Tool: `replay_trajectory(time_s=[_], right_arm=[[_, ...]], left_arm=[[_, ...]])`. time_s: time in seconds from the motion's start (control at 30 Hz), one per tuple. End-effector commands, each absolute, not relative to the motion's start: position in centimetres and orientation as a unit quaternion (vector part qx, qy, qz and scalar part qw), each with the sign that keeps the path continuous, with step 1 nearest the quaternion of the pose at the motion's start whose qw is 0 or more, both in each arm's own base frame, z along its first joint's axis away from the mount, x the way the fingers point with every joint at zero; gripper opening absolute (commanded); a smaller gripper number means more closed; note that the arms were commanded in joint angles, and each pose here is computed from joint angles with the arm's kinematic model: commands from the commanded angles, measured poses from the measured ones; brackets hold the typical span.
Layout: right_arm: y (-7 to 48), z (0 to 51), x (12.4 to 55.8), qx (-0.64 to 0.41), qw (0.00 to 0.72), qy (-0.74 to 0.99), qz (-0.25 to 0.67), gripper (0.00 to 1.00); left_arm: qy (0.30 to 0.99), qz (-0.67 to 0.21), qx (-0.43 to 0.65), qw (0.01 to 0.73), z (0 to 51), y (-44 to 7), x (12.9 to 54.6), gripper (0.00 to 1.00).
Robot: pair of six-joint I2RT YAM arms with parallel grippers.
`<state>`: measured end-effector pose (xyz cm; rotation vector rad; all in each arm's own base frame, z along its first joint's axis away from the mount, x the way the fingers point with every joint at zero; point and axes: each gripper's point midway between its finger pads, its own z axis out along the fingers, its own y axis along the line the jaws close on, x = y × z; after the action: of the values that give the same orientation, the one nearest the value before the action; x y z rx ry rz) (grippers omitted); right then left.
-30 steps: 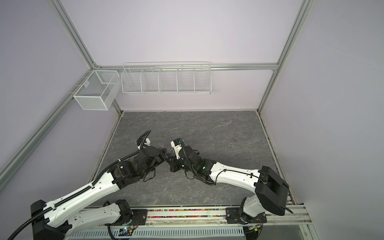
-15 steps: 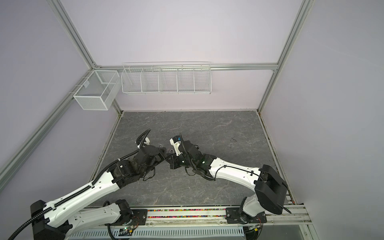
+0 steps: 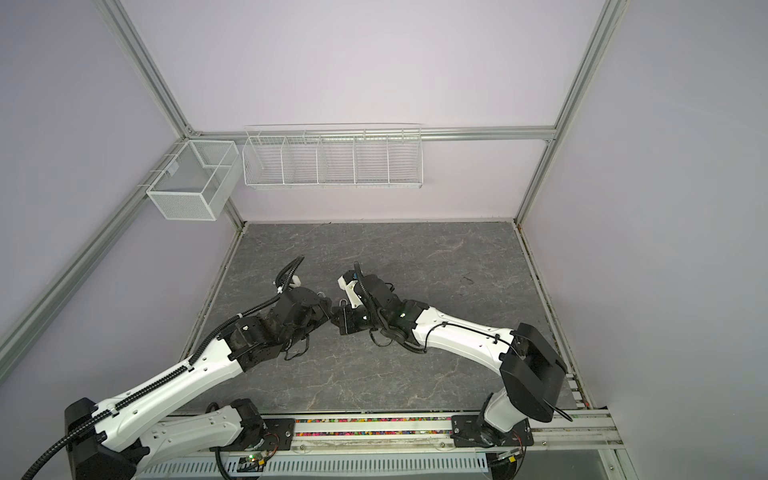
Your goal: Unlock with the key
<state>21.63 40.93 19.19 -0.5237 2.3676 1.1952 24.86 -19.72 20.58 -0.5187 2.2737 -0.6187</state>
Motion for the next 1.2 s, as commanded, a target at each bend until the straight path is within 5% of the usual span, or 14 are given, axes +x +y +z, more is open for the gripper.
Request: replay_trajectory(time_s=[0.0, 0.47, 1.17], right_arm=[[40.9, 21.2, 23.3, -0.189, 0.263, 0.846, 0.423, 0.07], [43.6, 18.4, 21.5, -0.186, 0.226, 0.852, 0.434, 0.07], [42.5, 19.3, 21.4, -0.179, 0.242, 0.849, 0.434, 0.07]], left_arm=[[0.898, -0.206, -0.2, 0.334, 18.8, -18.5, 24.0, 0.0], [0.87, -0.29, -0.269, 0.295, 19.1, -19.0, 24.3, 0.0], [0.849, -0.299, -0.305, 0.312, 20.2, -18.2, 24.8, 0.0]])
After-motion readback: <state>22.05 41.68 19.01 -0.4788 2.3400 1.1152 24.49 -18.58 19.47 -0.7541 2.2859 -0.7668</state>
